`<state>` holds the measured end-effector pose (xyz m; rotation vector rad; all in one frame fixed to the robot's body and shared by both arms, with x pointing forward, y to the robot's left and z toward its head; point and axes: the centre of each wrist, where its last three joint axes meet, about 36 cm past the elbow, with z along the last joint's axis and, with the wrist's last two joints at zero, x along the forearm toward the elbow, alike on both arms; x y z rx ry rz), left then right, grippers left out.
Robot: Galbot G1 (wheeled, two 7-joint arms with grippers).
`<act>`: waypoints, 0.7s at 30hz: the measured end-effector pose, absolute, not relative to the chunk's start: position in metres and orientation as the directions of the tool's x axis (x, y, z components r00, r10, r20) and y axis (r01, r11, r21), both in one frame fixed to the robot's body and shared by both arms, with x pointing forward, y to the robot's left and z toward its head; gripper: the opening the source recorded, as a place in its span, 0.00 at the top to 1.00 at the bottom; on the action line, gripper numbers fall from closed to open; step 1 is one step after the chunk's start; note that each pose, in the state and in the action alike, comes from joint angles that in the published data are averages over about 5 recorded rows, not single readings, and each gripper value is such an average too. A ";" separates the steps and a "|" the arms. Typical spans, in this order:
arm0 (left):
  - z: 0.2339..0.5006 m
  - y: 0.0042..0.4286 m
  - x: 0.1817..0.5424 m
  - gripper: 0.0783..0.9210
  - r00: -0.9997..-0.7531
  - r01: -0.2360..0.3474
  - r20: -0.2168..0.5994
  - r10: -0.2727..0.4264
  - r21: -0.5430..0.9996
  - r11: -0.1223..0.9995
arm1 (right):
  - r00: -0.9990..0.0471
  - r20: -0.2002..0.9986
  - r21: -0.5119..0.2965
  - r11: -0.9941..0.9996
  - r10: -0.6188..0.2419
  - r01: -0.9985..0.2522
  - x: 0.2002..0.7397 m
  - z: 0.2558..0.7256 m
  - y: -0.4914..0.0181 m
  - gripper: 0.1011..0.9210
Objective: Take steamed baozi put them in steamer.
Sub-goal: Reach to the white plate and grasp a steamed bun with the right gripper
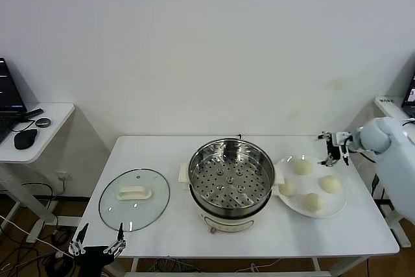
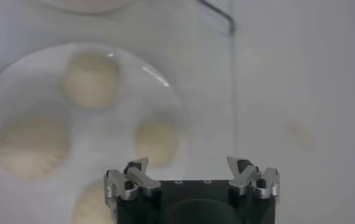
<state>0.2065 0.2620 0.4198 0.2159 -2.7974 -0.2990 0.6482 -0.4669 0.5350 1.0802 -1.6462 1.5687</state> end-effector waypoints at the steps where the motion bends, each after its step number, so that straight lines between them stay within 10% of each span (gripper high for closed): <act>1: 0.420 0.262 0.206 0.12 -0.938 -0.117 0.295 -0.183 0.228 0.967 | -0.467 0.873 -0.478 -0.049 -0.143 -0.877 0.653 0.533 -0.467 0.12; 21: 0.429 0.256 0.204 0.12 -0.941 -0.134 0.281 -0.190 0.207 0.969 | -0.337 0.935 -0.350 -0.136 -0.111 -0.927 0.706 0.478 -0.446 0.12</act>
